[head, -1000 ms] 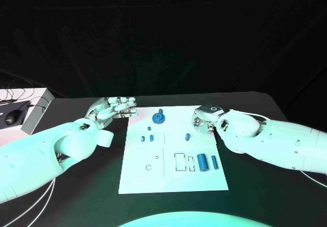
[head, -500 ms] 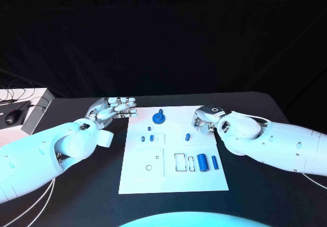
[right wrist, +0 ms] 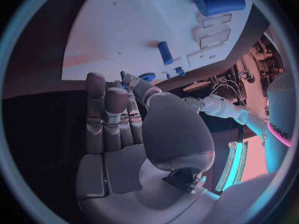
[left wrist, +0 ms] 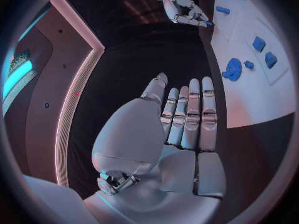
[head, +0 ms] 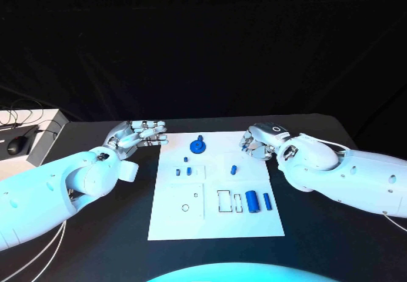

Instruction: Assemble the parts on the task board

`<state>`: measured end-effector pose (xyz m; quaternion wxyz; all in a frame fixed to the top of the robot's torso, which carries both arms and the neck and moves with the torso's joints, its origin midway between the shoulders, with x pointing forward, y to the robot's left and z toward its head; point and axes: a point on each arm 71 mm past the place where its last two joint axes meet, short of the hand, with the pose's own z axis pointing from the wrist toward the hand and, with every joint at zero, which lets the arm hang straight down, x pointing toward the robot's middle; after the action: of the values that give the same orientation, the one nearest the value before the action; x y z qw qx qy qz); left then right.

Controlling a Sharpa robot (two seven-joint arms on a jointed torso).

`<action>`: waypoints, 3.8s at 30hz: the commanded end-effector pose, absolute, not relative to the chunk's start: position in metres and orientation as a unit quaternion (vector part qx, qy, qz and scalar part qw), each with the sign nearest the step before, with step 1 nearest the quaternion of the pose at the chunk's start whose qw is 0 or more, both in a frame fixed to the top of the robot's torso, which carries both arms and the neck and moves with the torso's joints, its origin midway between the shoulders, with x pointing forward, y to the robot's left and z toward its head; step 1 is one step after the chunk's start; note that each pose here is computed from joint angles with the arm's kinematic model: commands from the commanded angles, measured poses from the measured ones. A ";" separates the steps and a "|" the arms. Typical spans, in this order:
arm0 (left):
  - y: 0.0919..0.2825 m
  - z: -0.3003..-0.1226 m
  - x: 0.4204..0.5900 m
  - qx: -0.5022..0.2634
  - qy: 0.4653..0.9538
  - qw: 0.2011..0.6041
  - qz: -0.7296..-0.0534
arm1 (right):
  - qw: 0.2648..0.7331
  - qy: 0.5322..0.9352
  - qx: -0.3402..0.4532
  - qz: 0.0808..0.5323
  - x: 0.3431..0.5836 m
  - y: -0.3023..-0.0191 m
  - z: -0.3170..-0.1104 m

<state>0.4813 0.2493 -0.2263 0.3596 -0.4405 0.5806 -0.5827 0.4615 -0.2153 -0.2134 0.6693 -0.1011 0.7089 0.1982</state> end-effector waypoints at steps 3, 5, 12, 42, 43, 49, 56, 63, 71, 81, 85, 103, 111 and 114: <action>0.250 -0.227 0.482 -0.437 0.581 0.360 -0.585 | 0.674 0.697 -0.063 0.236 0.457 -0.215 -0.200; 0.251 -0.227 0.483 -0.437 0.581 0.360 -0.585 | 0.670 0.697 -0.059 0.248 0.453 -0.212 -0.196; 0.251 -0.228 0.484 -0.439 0.579 0.364 -0.583 | 0.649 0.695 -0.064 0.303 0.435 -0.185 -0.192; 0.243 -0.230 0.492 -0.452 0.557 0.391 -0.576 | 0.590 0.705 -0.178 0.352 0.386 -0.082 -0.256; 0.242 -0.230 0.492 -0.452 0.557 0.391 -0.577 | 0.589 0.705 -0.179 0.352 0.385 -0.081 -0.258; 0.242 -0.230 0.492 -0.452 0.557 0.391 -0.576 | 0.594 0.702 -0.182 0.348 0.383 -0.077 -0.263; 0.244 -0.230 0.492 -0.453 0.558 0.391 -0.574 | 0.589 0.706 -0.192 0.344 0.381 -0.078 -0.266; 0.247 -0.230 0.492 -0.454 0.558 0.392 -0.573 | 0.581 0.713 -0.199 0.339 0.381 -0.079 -0.268; 0.248 -0.230 0.492 -0.454 0.559 0.393 -0.572 | 0.581 0.717 -0.202 0.328 0.382 -0.082 -0.269; 0.248 -0.230 0.492 -0.454 0.559 0.392 -0.573 | 0.579 0.720 -0.204 0.323 0.383 -0.081 -0.271; 0.248 -0.230 0.492 -0.454 0.559 0.392 -0.573 | 0.579 0.722 -0.204 0.321 0.384 -0.082 -0.271; 0.248 -0.230 0.492 -0.454 0.561 0.390 -0.573 | 0.571 0.726 -0.210 0.320 0.384 -0.078 -0.273; 0.249 -0.230 0.492 -0.454 0.561 0.389 -0.572 | 0.570 0.727 -0.210 0.322 0.384 -0.077 -0.274; 0.249 -0.230 0.492 -0.454 0.561 0.389 -0.572 | 0.568 0.727 -0.208 0.325 0.384 -0.076 -0.274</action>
<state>0.4919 0.2502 -0.2313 0.3928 -0.4572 0.5629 -0.5655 0.3848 -0.0765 -0.2722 0.5732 -0.2042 0.7238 0.3253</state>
